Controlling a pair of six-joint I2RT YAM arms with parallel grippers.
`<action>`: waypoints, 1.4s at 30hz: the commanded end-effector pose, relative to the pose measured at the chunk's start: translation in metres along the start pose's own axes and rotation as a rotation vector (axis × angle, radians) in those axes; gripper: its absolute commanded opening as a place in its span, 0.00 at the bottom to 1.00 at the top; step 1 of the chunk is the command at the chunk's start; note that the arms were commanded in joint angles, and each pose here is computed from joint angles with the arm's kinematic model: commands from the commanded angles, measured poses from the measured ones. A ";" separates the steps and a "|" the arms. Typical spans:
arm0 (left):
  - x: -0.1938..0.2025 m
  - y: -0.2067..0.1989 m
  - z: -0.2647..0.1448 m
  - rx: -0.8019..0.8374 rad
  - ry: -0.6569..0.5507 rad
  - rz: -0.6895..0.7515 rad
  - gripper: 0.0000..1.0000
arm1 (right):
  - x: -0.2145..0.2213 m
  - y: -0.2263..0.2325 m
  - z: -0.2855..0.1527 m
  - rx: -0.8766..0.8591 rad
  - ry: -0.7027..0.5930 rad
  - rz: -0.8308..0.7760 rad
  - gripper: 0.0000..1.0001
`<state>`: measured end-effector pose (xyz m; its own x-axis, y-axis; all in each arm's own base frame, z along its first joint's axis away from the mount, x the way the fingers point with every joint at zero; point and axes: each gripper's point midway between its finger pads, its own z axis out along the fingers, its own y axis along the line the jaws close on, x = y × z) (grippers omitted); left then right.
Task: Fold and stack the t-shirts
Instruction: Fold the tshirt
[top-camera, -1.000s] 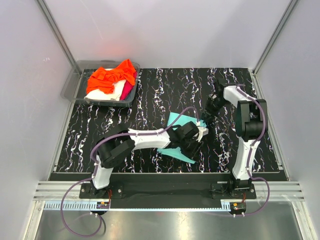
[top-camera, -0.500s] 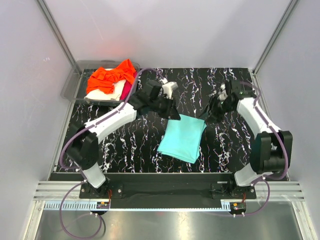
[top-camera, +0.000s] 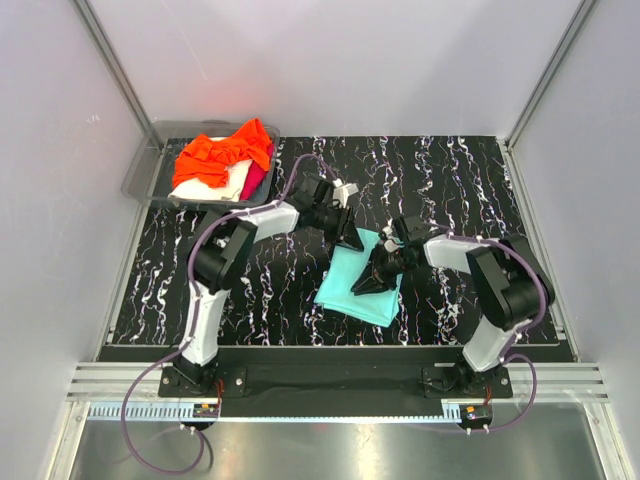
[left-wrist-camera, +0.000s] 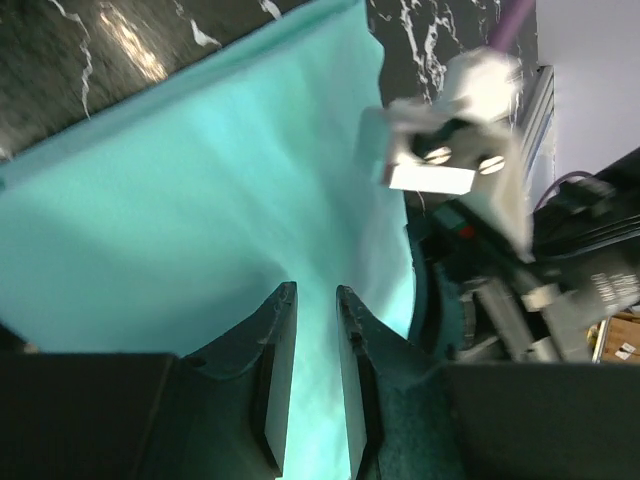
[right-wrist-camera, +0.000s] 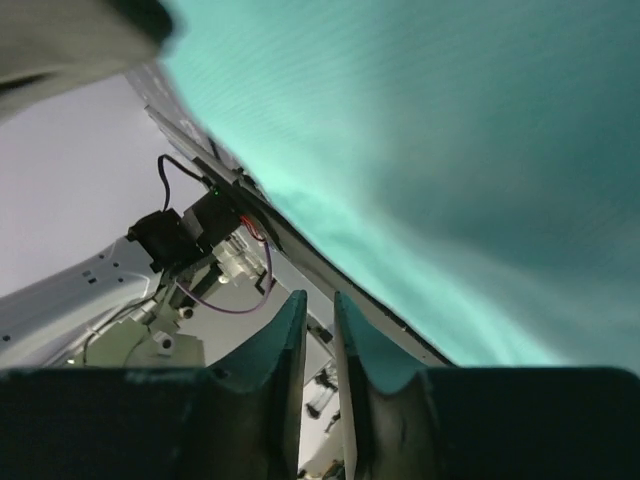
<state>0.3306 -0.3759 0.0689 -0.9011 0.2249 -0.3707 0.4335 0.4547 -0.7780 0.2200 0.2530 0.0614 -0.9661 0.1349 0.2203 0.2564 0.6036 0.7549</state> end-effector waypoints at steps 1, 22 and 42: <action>-0.025 -0.003 0.004 0.066 -0.031 0.076 0.27 | -0.004 -0.001 0.013 -0.078 0.024 0.041 0.23; -0.006 0.076 -0.047 -0.214 -0.078 -0.026 0.29 | -0.081 -0.059 -0.074 0.346 -0.226 0.075 0.35; -0.010 0.029 -0.092 -0.192 -0.213 -0.006 0.31 | -0.028 0.092 0.013 -0.100 -0.040 -0.171 0.20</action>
<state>0.3373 -0.2896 0.1145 -0.8702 0.0504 -0.4902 0.4168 0.6059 -0.6776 0.2410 0.2807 0.0918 -0.9943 0.0408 0.0987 0.1002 0.6768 0.7293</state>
